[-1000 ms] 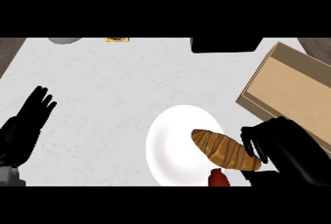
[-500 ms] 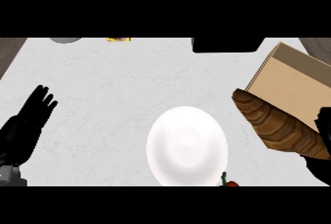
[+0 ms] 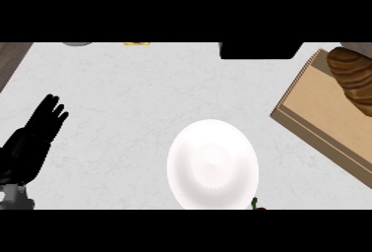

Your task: Pick the croissant from the plate and place it in the cardboard box

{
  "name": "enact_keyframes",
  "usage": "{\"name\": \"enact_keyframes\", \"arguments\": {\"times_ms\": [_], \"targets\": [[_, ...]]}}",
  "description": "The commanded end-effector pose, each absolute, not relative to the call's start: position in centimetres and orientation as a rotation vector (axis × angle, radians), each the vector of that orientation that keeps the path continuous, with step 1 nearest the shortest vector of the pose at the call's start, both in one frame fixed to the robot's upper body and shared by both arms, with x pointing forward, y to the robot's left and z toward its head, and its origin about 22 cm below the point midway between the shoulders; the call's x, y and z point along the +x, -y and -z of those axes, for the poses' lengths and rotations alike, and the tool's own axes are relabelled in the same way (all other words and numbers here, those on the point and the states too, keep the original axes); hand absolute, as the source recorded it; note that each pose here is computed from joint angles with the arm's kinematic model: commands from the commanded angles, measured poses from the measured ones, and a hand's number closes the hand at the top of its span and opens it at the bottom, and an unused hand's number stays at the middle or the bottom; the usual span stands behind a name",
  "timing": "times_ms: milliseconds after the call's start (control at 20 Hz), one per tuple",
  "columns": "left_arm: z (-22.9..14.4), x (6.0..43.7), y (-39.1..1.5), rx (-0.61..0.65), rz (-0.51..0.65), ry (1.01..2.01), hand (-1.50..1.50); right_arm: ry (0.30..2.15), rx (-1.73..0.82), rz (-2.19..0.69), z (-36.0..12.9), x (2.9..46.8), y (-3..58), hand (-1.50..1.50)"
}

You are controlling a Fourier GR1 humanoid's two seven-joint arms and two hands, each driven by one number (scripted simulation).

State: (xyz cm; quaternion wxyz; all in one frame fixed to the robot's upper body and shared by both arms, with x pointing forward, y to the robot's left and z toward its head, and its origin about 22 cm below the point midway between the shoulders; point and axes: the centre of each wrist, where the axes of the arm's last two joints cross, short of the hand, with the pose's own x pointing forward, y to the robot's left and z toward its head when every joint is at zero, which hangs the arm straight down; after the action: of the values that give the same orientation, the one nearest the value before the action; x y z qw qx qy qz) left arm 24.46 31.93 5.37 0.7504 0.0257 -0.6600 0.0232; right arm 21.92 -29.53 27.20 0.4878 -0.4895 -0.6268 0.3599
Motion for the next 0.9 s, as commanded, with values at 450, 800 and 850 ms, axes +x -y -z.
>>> {"name": "enact_keyframes", "arguments": {"times_ms": [450,800,850], "targets": [[-5.8,24.6,-33.6,0.047,-0.037,1.441,0.0,1.527,-1.178,-0.918,-19.3,26.6,36.0,1.5],[-5.7,25.1,-31.8,0.064,-0.037,1.442,0.0,1.491,-1.083,-0.925,-17.2,30.4,38.4,1.5],[-4.8,23.7,-31.8,0.051,-0.031,1.445,0.0,1.45,-1.055,-0.937,-17.5,30.8,38.1,1.5]]}}
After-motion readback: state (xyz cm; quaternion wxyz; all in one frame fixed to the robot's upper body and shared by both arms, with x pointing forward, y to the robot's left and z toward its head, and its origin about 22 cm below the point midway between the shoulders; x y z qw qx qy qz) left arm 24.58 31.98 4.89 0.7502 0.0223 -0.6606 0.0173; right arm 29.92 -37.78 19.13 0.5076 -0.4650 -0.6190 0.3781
